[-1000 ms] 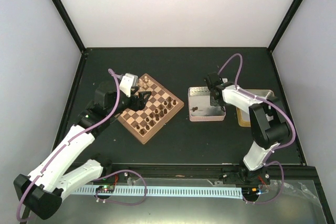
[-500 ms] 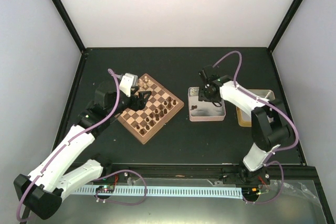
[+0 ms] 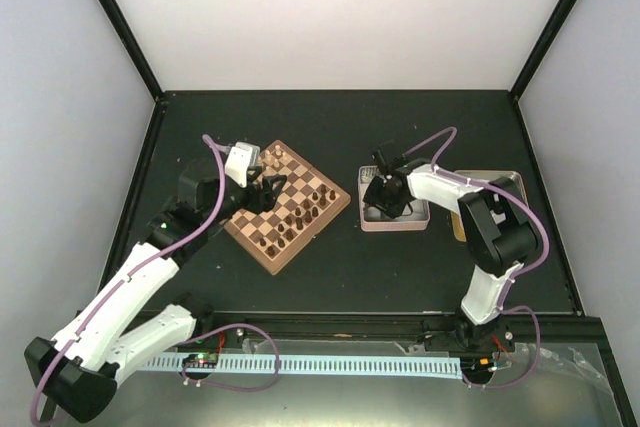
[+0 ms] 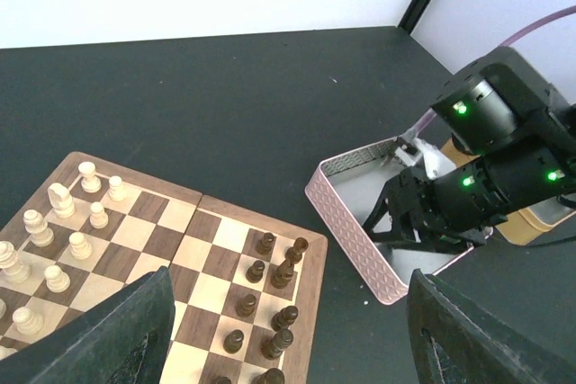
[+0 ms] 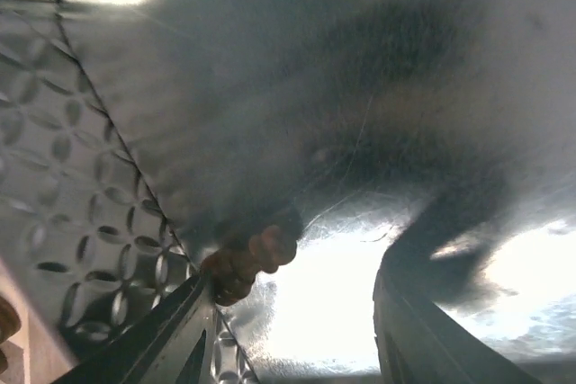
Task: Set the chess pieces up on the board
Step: Pick up the chess piece from the storage box.
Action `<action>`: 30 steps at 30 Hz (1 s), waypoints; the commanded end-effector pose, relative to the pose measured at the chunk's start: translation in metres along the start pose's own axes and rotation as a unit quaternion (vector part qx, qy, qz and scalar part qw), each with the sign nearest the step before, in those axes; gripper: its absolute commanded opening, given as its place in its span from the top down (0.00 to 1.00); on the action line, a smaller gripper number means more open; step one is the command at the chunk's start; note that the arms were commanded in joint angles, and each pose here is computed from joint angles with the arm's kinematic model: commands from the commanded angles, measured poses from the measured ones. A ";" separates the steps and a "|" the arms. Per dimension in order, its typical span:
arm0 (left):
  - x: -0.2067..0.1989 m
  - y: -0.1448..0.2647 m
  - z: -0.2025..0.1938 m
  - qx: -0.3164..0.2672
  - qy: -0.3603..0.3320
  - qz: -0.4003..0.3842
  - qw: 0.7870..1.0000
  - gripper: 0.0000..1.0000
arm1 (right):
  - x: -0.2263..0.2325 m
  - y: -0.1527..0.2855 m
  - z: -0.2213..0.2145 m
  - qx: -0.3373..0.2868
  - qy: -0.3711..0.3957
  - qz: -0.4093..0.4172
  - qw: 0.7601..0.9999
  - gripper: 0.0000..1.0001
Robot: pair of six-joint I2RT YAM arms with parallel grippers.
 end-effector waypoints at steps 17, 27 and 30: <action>0.004 0.006 0.000 -0.012 -0.005 0.025 1.000 0.27 | -0.004 -0.027 0.001 -0.026 -0.048 -0.054 0.997 0.71; 0.004 0.004 -0.001 -0.009 -0.005 0.026 1.000 0.27 | 0.001 -0.023 0.003 -0.046 0.020 -0.077 0.996 0.78; 0.004 0.004 -0.001 -0.009 -0.005 0.025 1.000 0.27 | 0.007 -0.017 0.001 -0.046 0.050 -0.076 0.995 0.68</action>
Point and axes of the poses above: each gripper's point midway between its finger pads, its own y axis back along the fingers, its own x axis along the line the jaws close on, z = x × y, the point moved 10 cm from there along y, back along the fingers, and after that the axes turned 9 degrees about -y, right-handed, at the moved point
